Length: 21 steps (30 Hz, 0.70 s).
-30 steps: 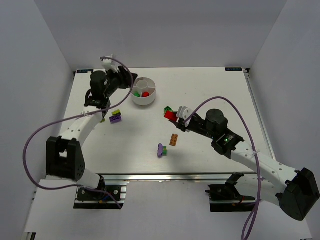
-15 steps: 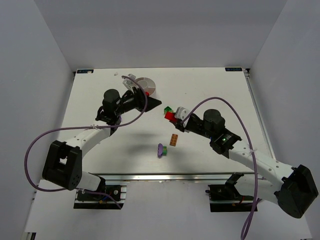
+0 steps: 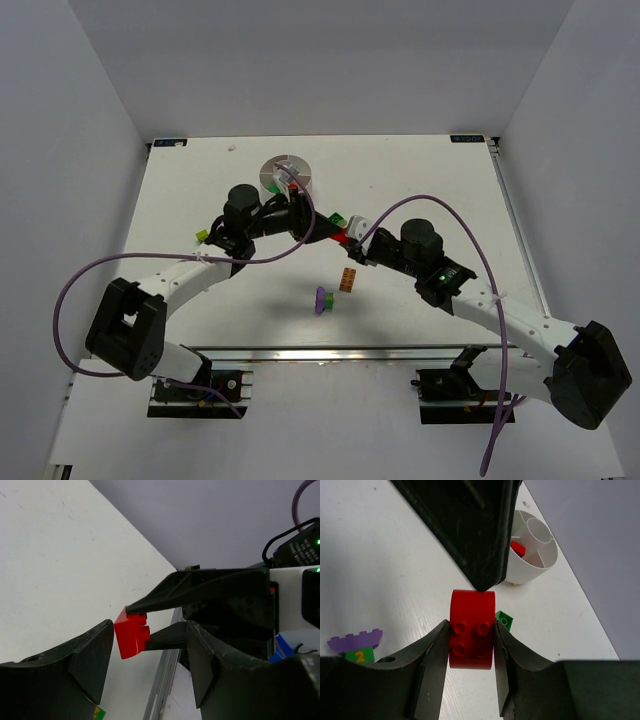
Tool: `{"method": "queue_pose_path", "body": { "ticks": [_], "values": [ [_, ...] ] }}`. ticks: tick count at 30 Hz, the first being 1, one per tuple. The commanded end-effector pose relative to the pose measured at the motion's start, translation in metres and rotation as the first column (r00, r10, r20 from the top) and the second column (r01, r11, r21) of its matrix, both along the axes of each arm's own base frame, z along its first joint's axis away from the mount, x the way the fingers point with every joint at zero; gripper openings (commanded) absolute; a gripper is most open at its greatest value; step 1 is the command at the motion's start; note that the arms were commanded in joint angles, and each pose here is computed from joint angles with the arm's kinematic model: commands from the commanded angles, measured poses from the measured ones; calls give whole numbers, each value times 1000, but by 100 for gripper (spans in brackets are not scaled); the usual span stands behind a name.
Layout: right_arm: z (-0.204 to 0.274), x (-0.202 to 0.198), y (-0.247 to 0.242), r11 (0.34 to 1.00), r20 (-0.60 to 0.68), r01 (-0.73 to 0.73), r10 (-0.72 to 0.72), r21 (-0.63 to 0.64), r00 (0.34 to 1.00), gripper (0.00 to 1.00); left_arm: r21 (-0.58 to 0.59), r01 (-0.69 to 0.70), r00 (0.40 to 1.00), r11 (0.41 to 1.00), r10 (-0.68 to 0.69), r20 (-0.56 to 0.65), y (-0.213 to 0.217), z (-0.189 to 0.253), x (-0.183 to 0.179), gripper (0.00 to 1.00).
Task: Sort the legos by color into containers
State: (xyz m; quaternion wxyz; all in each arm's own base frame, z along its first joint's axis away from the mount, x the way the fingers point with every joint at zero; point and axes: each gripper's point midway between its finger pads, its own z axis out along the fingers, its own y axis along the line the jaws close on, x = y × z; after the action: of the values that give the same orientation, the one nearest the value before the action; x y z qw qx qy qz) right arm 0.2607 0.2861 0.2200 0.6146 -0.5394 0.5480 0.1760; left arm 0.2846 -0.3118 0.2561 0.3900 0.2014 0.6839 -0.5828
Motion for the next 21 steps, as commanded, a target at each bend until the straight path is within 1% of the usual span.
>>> {"method": "queue_pose_path", "body": {
  "ticks": [1,7,9,16,18,21],
  "values": [
    [15,7,0,999,54,22,-24,41,998,0,37,29,999,999,-30,23,-6,1,-5,69],
    [19,7,0,998,56,23,-26,54,998,0,82,32,999,996,-34,25,-12,-9,-7,69],
    [19,6,0,998,56,19,-22,56,998,0,98,38,999,994,-39,8,-14,-16,-7,69],
    [22,-2,3,997,53,-18,14,72,999,0,96,56,998,994,-55,-11,-19,-20,-9,69],
    [22,-3,4,997,50,-24,20,74,999,0,88,66,998,994,-65,-9,-20,-19,-12,67],
    [20,-4,4,997,47,-30,26,73,999,0,85,73,997,994,-73,-10,-21,-18,-12,61]
  ]
}}
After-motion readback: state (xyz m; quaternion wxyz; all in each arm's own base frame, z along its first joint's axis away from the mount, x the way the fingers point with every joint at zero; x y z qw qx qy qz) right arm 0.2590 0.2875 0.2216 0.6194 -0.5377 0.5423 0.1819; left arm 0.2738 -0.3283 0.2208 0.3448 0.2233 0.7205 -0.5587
